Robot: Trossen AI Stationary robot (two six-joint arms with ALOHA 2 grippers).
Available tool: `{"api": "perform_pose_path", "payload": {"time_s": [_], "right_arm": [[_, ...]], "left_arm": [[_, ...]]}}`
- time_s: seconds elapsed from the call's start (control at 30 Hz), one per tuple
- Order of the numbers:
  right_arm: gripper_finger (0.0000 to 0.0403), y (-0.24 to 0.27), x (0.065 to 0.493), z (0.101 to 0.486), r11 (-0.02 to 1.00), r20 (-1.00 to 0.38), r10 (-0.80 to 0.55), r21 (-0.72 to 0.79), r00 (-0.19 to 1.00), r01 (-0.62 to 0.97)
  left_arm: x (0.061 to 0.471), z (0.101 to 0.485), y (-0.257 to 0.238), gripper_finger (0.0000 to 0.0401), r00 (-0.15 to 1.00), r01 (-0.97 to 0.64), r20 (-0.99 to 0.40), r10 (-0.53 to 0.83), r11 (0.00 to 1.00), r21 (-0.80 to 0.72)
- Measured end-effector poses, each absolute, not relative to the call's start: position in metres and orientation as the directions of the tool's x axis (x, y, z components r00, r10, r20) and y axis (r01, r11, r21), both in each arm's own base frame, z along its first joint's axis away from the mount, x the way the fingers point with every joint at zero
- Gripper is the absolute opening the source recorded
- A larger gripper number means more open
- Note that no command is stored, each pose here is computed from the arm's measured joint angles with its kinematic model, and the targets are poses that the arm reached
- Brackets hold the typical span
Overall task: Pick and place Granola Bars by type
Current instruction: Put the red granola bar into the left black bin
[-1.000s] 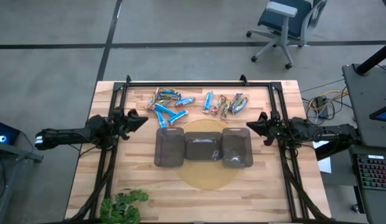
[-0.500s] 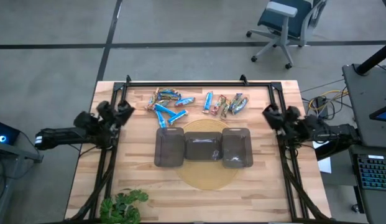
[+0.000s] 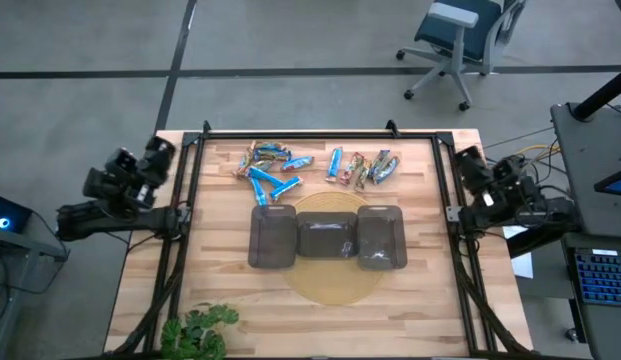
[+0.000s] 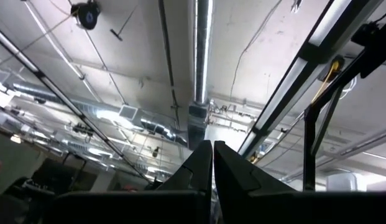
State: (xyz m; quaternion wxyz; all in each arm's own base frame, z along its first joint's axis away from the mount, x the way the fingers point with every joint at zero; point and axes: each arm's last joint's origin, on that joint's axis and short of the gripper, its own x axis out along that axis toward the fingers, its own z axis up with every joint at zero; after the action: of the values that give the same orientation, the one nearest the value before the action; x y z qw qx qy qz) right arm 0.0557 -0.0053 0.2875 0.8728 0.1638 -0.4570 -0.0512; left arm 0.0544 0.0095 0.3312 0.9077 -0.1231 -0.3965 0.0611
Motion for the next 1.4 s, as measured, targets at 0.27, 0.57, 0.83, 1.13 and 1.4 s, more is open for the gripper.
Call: {"api": "perform_pose_path", "payload": {"time_s": [0.27,0.57,0.83,1.13,1.4], "right_arm": [[0.0009,-0.005,0.054,0.361,0.962,0.781,-0.239,0.273,0.578,0.029],[0.0008,-0.005,0.065,0.448,0.970,0.620,-0.232,0.206,0.750,0.129],[0.0009,-0.006,0.065,0.509,0.966,0.464,-0.256,0.167,0.848,0.199],[0.0008,-0.006,0.069,0.539,0.960,0.314,-0.277,0.134,0.908,0.246],[0.0008,-0.005,0.091,0.546,0.959,0.218,-0.277,0.128,0.936,0.254]], "left_arm": [[0.033,0.377,0.009,0.0000,0.648,-0.087,0.717,0.256,0.961,-0.264],[0.029,0.432,0.009,0.0000,0.740,-0.168,0.615,0.272,0.960,-0.222],[0.044,0.481,0.010,0.0000,0.854,-0.235,0.435,0.284,0.958,-0.165],[0.065,0.523,0.012,0.0000,0.918,-0.278,0.268,0.291,0.957,-0.087],[0.085,0.540,0.014,0.0000,0.940,-0.290,0.168,0.297,0.955,-0.063]]}}
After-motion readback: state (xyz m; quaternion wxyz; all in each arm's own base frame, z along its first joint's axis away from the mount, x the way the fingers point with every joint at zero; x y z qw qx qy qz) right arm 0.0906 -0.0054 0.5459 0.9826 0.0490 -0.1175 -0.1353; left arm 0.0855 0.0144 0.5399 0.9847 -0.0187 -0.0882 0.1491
